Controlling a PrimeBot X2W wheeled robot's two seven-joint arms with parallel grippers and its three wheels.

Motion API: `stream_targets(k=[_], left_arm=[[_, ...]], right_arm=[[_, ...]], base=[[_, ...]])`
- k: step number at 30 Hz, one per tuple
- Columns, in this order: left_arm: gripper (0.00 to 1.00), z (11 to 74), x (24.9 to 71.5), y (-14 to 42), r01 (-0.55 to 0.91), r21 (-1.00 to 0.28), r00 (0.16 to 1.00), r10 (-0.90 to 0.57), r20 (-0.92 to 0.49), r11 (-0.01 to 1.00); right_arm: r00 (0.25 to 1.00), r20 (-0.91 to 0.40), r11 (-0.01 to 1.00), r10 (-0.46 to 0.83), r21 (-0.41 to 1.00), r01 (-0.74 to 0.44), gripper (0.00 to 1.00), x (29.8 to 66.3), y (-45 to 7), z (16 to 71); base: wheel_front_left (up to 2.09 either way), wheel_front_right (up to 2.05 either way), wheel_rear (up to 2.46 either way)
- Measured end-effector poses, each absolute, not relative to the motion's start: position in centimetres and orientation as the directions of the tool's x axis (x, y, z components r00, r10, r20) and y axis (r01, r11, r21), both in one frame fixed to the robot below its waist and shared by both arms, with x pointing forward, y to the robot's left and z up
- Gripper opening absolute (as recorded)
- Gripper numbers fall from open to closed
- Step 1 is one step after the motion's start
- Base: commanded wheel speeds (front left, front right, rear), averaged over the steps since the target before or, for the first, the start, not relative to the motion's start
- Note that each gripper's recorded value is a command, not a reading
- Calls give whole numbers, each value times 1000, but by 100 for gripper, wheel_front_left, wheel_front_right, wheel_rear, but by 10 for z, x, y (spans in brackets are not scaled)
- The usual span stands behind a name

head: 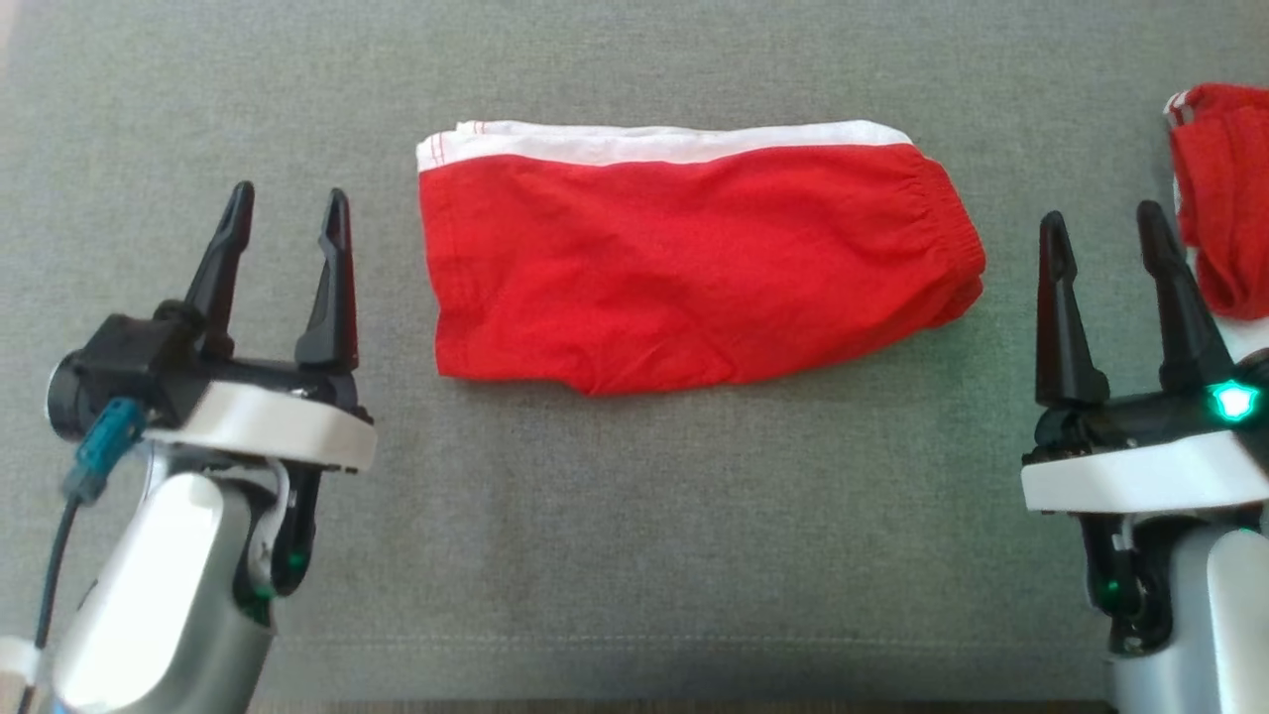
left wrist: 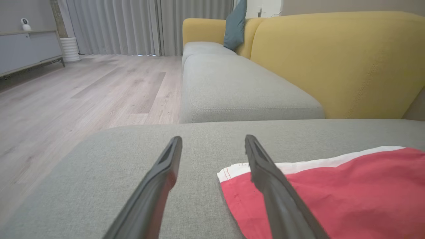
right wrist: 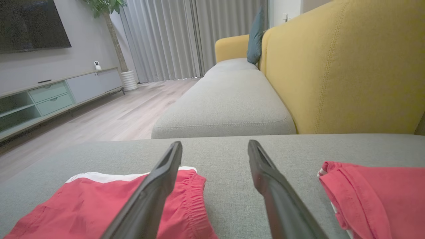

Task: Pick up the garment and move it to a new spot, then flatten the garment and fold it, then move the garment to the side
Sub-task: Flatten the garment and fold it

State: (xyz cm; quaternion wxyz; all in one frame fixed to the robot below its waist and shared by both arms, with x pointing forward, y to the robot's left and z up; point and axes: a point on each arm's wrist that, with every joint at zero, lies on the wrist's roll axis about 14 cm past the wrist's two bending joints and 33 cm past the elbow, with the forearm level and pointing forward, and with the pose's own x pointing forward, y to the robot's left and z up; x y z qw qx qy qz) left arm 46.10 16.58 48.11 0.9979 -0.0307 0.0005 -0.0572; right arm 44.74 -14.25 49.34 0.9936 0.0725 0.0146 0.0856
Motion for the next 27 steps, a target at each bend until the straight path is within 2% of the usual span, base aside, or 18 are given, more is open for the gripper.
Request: stream_targets(k=[9, 27], left_arm=[[100, 489, 440, 157, 154, -42, 988, -153, 23, 987], [100, 495, 437, 153, 170, -38, 985, -169, 36, 985]], right_arm=[[988, -11, 978, 156, 144, -153, 100, 438, -149, 501], [988, -48, 980, 149, 139, -141, 100, 430, -153, 497]], base=[[0, 0, 0], [0, 0, 0]])
